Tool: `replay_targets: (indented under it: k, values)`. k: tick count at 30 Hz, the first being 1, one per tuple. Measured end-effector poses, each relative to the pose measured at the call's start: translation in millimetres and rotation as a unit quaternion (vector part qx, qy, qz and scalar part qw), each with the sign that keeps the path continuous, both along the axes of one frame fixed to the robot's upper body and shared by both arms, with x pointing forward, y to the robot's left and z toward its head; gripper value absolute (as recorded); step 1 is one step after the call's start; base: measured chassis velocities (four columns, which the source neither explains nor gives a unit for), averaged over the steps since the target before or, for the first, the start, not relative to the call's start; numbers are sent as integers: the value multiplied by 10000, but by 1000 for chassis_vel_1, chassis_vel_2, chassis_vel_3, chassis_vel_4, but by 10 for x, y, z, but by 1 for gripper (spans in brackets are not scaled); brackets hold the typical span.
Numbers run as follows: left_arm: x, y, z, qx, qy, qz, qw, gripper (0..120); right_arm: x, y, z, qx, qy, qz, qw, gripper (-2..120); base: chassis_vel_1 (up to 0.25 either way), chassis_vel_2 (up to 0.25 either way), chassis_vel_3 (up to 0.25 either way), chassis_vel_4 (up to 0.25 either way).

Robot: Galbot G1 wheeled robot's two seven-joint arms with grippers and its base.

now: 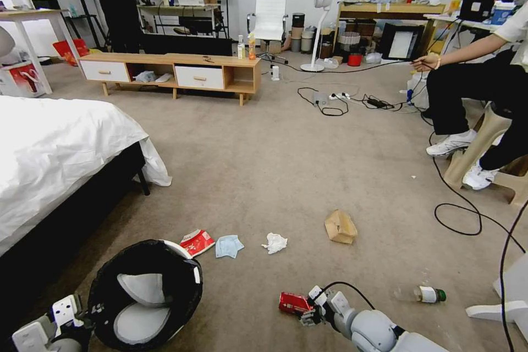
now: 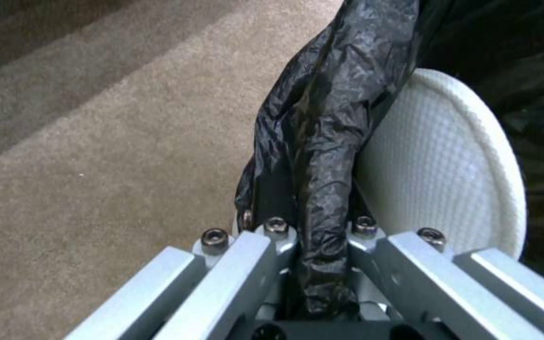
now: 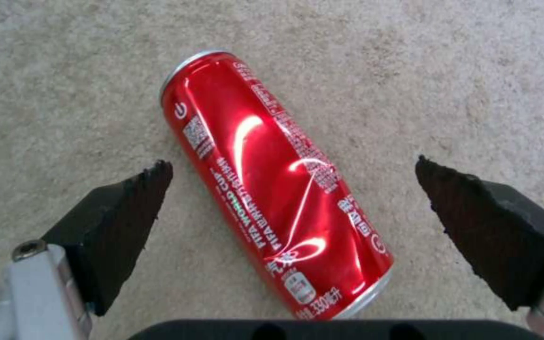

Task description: Pick up the trash bin and place the garbage on the floor into it.

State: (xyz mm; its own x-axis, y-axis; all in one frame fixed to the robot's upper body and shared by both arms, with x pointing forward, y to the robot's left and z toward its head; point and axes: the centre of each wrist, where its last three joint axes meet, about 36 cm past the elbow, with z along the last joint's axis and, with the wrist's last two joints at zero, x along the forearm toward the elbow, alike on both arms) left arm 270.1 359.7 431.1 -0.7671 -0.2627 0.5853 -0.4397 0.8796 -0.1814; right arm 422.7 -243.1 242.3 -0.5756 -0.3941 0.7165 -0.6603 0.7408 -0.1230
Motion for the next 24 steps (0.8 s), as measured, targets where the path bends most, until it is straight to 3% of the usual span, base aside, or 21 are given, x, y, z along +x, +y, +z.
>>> replay_targets:
  k: [24]
  values:
    - [-44,30,6,22,22,53,10000,2,64,38,-277,-64,71,61,9999,99,0,0,0,0]
